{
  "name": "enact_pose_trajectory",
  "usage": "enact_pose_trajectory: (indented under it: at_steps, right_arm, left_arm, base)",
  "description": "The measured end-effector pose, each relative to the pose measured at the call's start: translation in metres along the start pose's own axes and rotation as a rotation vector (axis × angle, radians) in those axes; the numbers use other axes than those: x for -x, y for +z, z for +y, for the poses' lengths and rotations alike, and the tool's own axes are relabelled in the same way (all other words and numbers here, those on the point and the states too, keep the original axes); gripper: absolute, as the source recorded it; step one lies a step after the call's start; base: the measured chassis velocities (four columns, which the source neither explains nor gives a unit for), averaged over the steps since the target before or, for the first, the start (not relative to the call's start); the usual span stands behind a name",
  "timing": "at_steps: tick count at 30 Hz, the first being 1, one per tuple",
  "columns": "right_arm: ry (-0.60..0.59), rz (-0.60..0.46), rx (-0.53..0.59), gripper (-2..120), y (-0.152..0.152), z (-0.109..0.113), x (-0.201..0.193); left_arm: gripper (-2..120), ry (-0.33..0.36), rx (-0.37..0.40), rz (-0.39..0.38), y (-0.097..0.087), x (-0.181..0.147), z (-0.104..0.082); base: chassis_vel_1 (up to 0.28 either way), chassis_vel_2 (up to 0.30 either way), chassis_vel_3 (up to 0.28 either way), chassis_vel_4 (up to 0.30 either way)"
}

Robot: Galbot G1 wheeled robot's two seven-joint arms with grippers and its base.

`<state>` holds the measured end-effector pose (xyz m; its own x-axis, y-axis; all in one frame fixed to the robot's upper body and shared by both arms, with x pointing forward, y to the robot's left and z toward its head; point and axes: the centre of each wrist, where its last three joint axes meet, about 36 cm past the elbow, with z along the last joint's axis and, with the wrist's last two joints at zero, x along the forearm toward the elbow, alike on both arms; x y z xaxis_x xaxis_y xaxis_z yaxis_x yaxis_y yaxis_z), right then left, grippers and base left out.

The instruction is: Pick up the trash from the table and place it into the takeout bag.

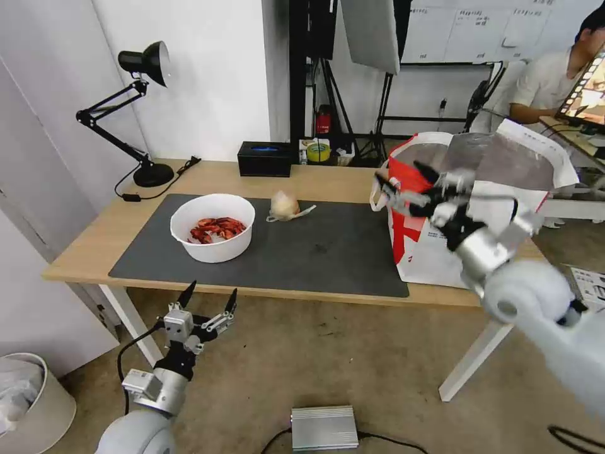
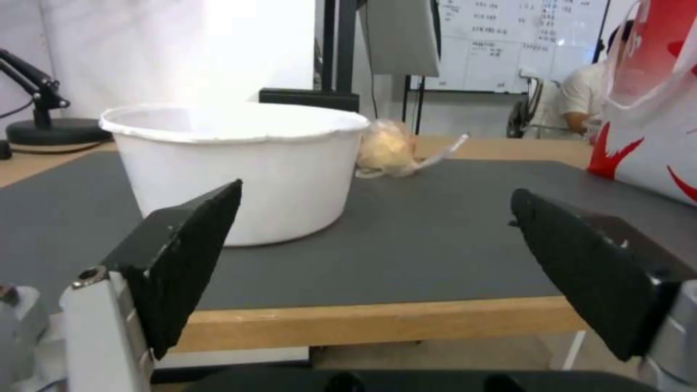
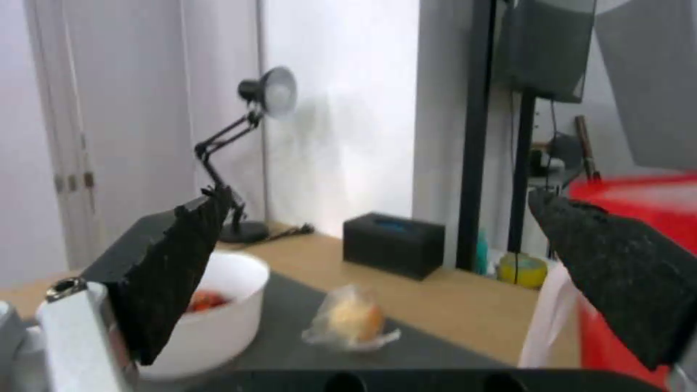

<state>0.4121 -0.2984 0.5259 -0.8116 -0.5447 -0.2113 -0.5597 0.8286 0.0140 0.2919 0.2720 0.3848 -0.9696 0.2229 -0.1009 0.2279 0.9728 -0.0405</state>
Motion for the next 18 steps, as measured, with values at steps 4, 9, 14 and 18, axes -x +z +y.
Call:
enact_pose_trajectory:
  at_steps: [4, 9, 14, 18]
  right_arm:
    - [0.034, 0.035, 0.015, 100, 0.029, 0.019, -0.022]
    - [0.105, 0.068, 0.015, 100, 0.064, 0.040, -0.047]
    - [0.164, 0.105, 0.013, 100, 0.093, 0.059, -0.073]
    - [0.182, 0.122, 0.017, 100, 0.106, 0.067, -0.086]
  left_arm:
    - [100, -0.002, 0.000, -0.005, 0.001, 0.001, -0.001]
    - [100, -0.003, 0.003, -0.005, 0.003, -0.001, -0.001]
    - [100, -0.005, 0.008, -0.002, 0.005, -0.004, -0.001]
    - [100, -0.003, 0.008, 0.001, 0.007, -0.005, -0.003]
  base:
    - [0.000, 0.000, 0.000, 0.000]
    - [0.000, 0.000, 0.000, 0.000]
    - [0.000, 0.000, 0.000, 0.000]
    - [0.000, 0.000, 0.000, 0.000]
